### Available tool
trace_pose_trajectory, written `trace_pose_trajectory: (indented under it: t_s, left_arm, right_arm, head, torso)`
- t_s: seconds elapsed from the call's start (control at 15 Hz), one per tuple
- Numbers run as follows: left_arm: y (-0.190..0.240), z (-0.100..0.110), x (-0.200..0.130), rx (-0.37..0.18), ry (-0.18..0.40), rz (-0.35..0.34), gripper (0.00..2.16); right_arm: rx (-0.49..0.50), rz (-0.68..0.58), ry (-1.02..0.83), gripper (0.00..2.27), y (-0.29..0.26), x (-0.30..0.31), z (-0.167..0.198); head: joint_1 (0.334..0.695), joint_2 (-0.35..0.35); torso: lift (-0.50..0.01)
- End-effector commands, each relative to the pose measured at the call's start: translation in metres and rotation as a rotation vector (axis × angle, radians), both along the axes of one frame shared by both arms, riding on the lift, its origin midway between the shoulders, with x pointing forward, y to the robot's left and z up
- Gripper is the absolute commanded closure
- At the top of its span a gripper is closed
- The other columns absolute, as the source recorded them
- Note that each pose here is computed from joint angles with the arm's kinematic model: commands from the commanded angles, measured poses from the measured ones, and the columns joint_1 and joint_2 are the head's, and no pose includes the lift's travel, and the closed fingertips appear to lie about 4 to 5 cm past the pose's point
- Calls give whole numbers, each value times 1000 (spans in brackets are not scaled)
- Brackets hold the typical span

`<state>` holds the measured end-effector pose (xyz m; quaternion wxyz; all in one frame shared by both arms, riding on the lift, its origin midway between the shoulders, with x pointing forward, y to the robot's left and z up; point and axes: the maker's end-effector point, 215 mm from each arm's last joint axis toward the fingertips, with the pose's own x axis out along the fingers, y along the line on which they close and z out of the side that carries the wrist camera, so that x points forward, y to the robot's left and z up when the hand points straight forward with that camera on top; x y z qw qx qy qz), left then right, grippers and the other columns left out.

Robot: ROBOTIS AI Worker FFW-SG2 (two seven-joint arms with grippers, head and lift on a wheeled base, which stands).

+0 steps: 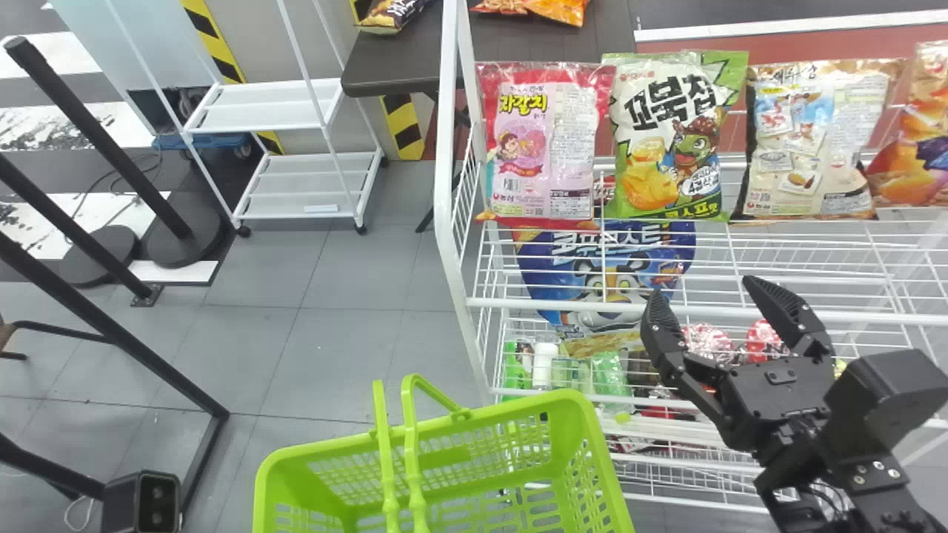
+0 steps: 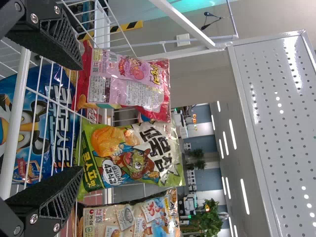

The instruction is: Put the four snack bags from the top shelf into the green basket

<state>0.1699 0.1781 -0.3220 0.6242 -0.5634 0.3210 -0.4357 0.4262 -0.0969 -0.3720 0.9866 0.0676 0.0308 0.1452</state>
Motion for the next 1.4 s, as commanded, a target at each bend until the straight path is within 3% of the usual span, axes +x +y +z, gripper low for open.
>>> trace_pose_trajectory:
  t_s: [0.0,0.6,0.93,1.33]
  left_arm:
    - [-1,2,-1,-13,0,-1,2142]
    - [0,0,-1,-17,7,2,2142]
    - [-2,-1,-4,-21,14,-3,2142]
    - [2,-4,4,-12,9,-45,2142]
  right_arm:
    - [-1,1,1,93,0,2,-1]
    - [8,14,-3,90,21,27,-3]
    - [-19,71,-9,90,65,96,-10]
    - [-112,62,-17,90,72,177,-11]
  head:
    - [695,162]
    - [695,180]
    - [695,217]
    - [695,228]
  torso:
    - [0]
    - [0]
    - [0]
    - [0]
